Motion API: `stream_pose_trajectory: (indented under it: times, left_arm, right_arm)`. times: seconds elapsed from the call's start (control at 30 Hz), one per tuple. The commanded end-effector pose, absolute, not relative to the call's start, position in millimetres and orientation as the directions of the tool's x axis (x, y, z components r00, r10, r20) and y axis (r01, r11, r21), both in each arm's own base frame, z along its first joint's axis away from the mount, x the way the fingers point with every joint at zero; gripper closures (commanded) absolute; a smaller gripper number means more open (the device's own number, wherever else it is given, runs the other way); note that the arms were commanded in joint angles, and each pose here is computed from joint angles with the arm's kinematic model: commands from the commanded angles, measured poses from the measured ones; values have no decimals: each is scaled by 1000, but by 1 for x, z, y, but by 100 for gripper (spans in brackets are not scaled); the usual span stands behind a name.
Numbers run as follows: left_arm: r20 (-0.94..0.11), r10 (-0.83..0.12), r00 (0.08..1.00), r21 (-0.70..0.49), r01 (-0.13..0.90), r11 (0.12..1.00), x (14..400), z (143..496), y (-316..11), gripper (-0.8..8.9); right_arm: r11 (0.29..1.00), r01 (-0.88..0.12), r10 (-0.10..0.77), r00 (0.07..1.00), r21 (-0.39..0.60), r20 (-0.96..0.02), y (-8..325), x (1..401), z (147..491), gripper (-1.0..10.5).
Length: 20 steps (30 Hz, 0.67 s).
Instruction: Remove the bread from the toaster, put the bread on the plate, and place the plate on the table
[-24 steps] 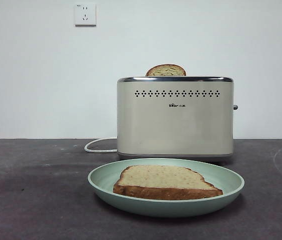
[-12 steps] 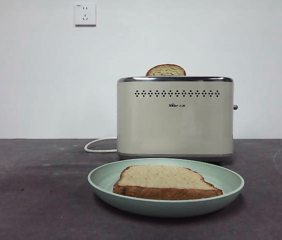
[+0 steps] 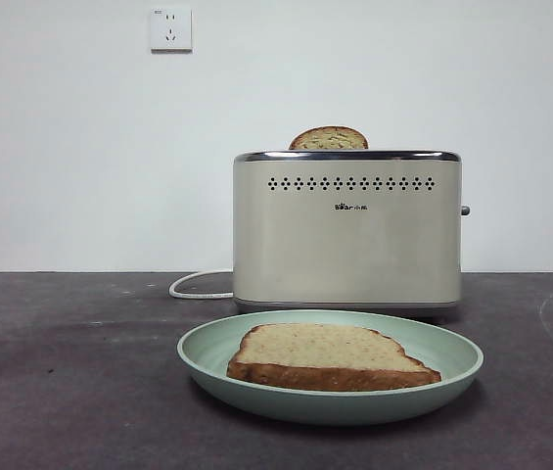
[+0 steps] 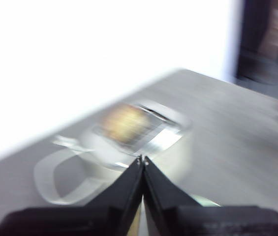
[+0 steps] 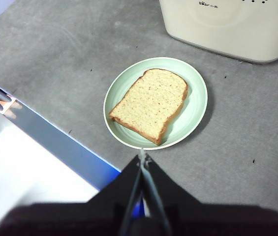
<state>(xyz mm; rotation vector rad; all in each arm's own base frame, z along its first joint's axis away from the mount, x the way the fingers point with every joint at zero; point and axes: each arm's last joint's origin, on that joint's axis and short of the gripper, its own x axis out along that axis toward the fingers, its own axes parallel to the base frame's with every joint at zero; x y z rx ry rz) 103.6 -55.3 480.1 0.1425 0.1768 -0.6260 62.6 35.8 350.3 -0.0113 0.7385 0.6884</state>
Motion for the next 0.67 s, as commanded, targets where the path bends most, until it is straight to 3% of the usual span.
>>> stream_pose_trajectory:
  times: [0.03,0.1,0.23,0.4,0.67]
  left_arm:
    - [-187,-441,878,110,465,878,106,482,-37,816]
    - [-159,-363,918,126,383,915,104,481,-27,816]
    - [-31,-339,940,170,339,925,102,468,-19,816]
    - [118,-289,950,210,261,942,105,416,-13,816]
    - [60,-209,976,155,197,968,103,293,-4,816]
  right_arm:
    - [782,-584,572,532,218,-624,36,63,349,945]
    - [782,-584,572,532,218,-624,36,63,349,945]
    - [782,-584,572,532,218,-624,36,63,349,945]
    - [782,-584,572,532,218,-624,36,63,349,945]
    - [782,-584,572,532,218,-624,36,63,349,945]
